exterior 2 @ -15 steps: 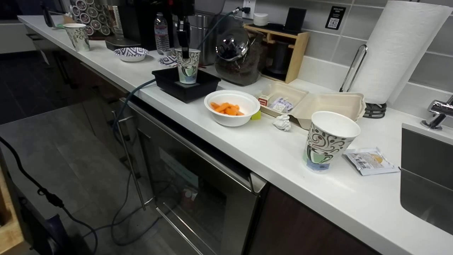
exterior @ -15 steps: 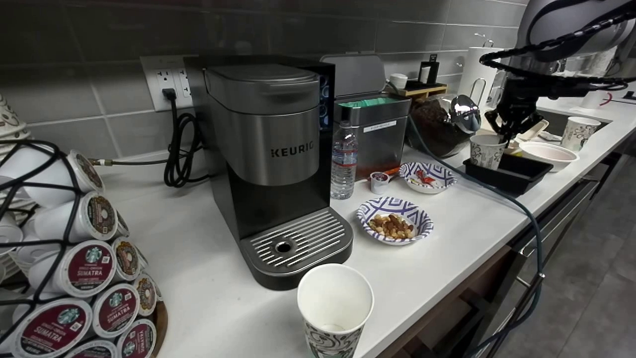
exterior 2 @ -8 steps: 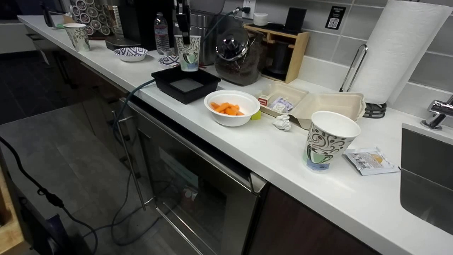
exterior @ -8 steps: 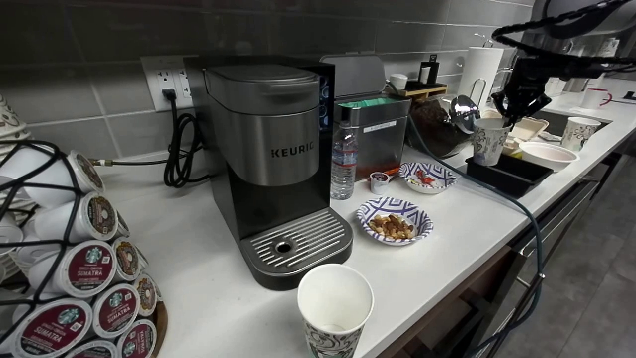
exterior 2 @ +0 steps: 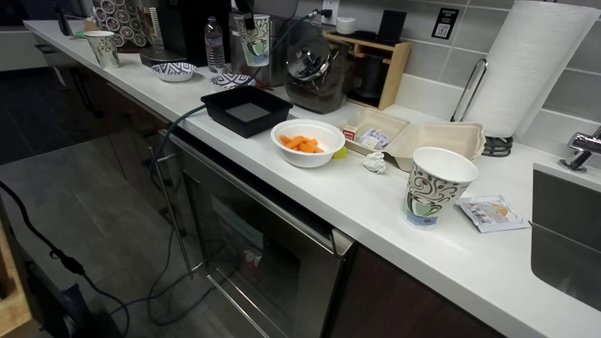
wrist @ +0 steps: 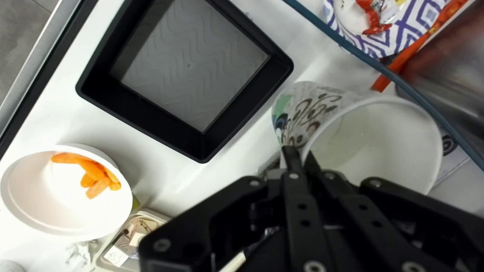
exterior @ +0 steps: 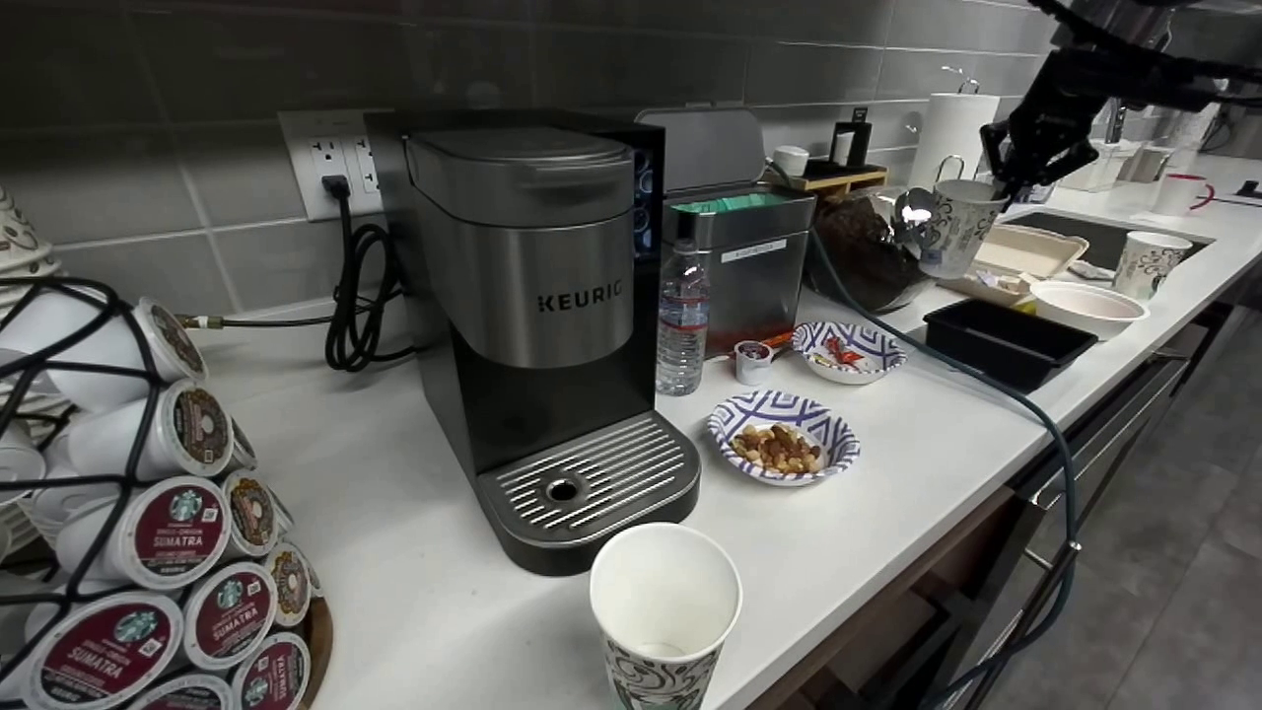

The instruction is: Pick up the cup from the black bowl and put it on the counter

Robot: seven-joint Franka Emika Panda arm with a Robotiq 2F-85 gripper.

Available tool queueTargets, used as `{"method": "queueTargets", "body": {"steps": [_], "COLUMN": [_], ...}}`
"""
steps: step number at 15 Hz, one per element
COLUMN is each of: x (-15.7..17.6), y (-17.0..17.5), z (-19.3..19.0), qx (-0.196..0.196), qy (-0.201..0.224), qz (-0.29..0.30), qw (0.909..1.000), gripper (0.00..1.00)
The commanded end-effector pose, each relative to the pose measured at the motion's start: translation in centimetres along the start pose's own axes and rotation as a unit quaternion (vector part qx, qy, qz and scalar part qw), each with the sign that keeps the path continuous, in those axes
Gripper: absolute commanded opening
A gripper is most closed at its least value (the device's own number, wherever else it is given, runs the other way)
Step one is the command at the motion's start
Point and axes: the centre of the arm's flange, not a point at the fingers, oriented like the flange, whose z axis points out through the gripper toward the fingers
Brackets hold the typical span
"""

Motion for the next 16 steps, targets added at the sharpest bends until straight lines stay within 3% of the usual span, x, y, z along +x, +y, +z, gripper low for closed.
{"method": "queueTargets", "body": {"steps": [1, 4, 11, 16], "x": [-0.4, -0.6, 0.9, 2.9], "y": [-1.4, -1.2, -4.3, -5.4], "z": [1.6, 1.5, 4.5, 8.3], "qx": [0.013, 0.002, 0.010, 0.005], "qy": [-0.010, -0.008, 0.013, -0.013], "qz": [-0.009, -0.009, 0.094, 0.129], "qw": [0.9998, 0.9999, 0.9954, 0.9915], "gripper": [0.01, 0.01, 0.01, 0.01]}}
